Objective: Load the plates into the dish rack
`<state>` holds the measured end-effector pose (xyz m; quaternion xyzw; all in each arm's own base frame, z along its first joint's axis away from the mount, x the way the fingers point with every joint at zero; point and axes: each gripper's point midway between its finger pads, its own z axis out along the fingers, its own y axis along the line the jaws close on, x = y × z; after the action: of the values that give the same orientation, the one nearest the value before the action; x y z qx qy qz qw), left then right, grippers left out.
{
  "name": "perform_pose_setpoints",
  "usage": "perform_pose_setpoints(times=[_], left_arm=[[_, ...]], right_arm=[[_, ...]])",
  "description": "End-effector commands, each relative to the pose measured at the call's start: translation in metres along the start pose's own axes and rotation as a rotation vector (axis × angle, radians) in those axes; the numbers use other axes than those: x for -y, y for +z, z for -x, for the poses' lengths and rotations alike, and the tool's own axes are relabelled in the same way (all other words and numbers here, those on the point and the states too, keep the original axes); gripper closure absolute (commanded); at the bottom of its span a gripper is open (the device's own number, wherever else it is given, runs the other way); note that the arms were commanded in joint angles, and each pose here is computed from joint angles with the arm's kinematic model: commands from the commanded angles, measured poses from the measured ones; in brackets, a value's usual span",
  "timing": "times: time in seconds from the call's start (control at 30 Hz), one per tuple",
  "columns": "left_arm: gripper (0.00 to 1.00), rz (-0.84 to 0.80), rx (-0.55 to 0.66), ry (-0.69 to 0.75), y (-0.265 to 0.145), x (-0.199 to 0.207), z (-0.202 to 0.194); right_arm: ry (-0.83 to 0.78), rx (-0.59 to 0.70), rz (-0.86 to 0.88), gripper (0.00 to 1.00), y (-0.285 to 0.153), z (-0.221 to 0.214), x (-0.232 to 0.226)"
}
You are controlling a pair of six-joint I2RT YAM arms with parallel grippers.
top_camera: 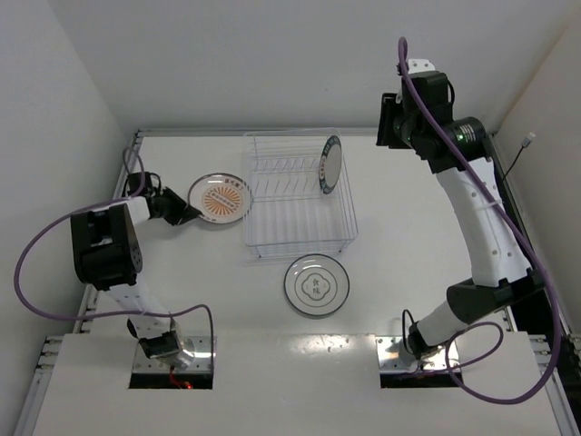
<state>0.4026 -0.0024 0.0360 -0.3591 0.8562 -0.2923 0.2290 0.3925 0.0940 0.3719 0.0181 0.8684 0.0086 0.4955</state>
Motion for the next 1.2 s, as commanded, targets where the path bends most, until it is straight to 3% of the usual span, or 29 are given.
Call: perform_pose_setpoints(times=[0.0, 0.17, 0.2, 0.23, 0.3, 0.43, 0.57, 0.8, 0.97, 1.07, 1.1, 1.17], left_arm=[[1.0, 0.002, 0.122, 0.04, -0.034, 0.008, 0.037], [1.0, -0.084, 0.266, 0.085, -0.093, 0.052, 0.065], [1.0, -0.115, 0.267, 0.079, -0.099, 0.065, 0.061], [1.0, -0.146, 0.277, 0.088, -0.105, 0.077, 0.059], [1.0, -0.235, 0.296, 0.121, -0.124, 0.111, 0.047], [1.0, -0.361, 0.236, 0.198, -0.139, 0.157, 0.016], [1.0, -0.581, 0.116, 0.279, -0.141, 0.201, -0.029], [1.0, -0.753, -0.043, 0.358, -0.14, 0.246, -0.103], [1.0, -0.83, -0.126, 0.382, -0.143, 0.268, -0.143], [1.0, -0.842, -0.141, 0.387, -0.142, 0.276, -0.15], [1.0, -0.846, -0.152, 0.392, -0.142, 0.277, -0.155], [1.0, -0.837, -0.158, 0.386, -0.14, 0.277, -0.154]], right_arm=[[0.011, 0.028, 0.026, 0.64, -0.008, 0.009, 0.001], [0.043, 0.038, 0.135, 0.59, -0.004, 0.014, -0.012], [0.041, 0.025, 0.218, 0.55, -0.005, 0.012, -0.026], [0.056, 0.003, 0.25, 0.41, 0.002, 0.005, -0.029], [0.108, -0.018, 0.393, 0.32, 0.01, 0.002, -0.048], [0.254, -0.087, 0.751, 0.27, 0.021, -0.018, -0.091], [0.354, -0.163, 0.977, 0.27, 0.028, -0.035, -0.117], [0.402, -0.197, 1.042, 0.27, 0.048, -0.049, -0.131], [0.42, -0.281, 0.97, 0.27, 0.068, -0.077, -0.131], [0.428, -0.302, 0.962, 0.34, 0.074, -0.09, -0.13], [0.417, -0.29, 0.966, 0.66, 0.074, -0.089, -0.13], [0.409, -0.264, 0.939, 0.95, 0.069, -0.085, -0.126]])
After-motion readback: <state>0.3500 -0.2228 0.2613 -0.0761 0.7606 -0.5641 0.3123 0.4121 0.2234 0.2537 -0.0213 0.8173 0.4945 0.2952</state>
